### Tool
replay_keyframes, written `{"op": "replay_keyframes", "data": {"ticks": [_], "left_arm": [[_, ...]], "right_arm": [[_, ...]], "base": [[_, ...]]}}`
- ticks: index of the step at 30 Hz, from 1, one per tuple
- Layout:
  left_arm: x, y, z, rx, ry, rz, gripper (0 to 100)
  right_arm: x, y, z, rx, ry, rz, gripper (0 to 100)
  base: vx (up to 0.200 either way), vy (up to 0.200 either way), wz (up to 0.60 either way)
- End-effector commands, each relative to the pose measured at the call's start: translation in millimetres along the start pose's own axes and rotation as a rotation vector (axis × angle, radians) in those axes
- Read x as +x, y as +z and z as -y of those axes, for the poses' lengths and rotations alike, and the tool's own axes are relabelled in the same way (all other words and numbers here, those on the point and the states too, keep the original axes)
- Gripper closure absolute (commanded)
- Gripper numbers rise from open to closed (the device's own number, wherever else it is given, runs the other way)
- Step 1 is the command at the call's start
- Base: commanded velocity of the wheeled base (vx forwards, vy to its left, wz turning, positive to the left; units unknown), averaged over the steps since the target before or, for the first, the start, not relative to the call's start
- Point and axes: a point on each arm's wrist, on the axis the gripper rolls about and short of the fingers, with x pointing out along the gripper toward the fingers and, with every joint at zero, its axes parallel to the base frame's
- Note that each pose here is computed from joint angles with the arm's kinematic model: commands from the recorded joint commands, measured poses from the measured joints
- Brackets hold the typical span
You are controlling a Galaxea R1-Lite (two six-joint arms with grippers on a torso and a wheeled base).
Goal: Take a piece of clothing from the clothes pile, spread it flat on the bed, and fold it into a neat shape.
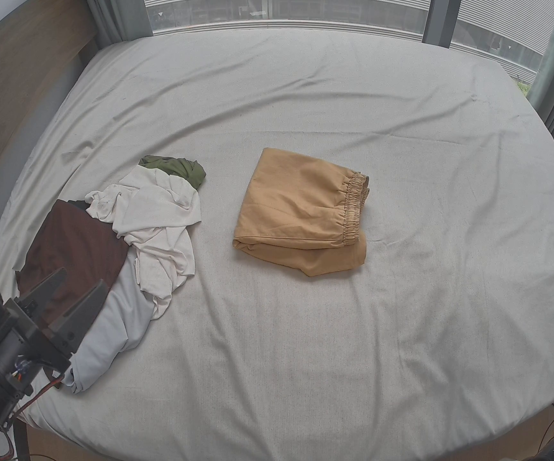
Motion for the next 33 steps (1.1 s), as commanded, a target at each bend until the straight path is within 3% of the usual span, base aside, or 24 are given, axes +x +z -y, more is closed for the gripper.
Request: {"op": "replay_keyframes", "data": {"ticks": [1, 4, 9, 14, 17, 20, 21, 23, 26, 28, 33], "left_arm": [[-55, 8, -3, 0.020, 0.101, 0.121, 0], [-70, 5, -4, 0.029, 0.141, 0.137, 0], [-92, -2, -2, 0.059, 0.167, 0.164, 0], [-116, -21, 1, 0.077, 0.204, 0.147, 0], [-125, -31, 3, 0.091, 0.204, 0.137, 0], [-135, -45, 4, 0.146, 0.235, 0.125, 0], [-136, -49, 4, 0.174, 0.258, 0.104, 0], [-136, -50, 3, 0.180, 0.270, 0.091, 0], [-136, -55, 1, 0.178, 0.334, 0.053, 0], [-137, -63, -3, 0.176, 0.408, -0.024, 0], [-137, -62, -3, 0.225, 0.416, -0.026, 0]], "right_arm": [[-68, -53, -10, -0.039, -0.042, 0.070, 0], [-75, -70, -8, -0.038, -0.073, 0.051, 0], [-73, -76, -4, -0.043, -0.091, 0.064, 0], [-75, -91, -2, -0.055, -0.243, 0.006, 0], [-79, -99, -1, -0.057, -0.253, -0.042, 0], [-80, -99, 2, -0.131, -0.378, -0.011, 0], [-81, -98, 4, -0.208, -0.498, -0.001, 0], [-83, -99, 7, -0.264, -0.640, -0.003, 0], [-83, -99, 7, -0.266, -0.640, -0.009, 0], [-83, -99, 7, -0.269, -0.637, -0.010, 0], [-83, -105, 7, -0.278, -0.564, -0.084, 0]], "base": [[0.000, 0.000, 0.00], [0.000, 0.000, 0.00], [0.000, 0.000, 0.00], [0.000, 0.000, 0.00], [0.000, 0.000, 0.00], [0.000, 0.000, 0.00], [0.000, 0.000, 0.00], [0.000, 0.000, 0.00], [0.000, 0.000, 0.00], [0.000, 0.000, 0.00], [0.000, 0.000, 0.00]]}}
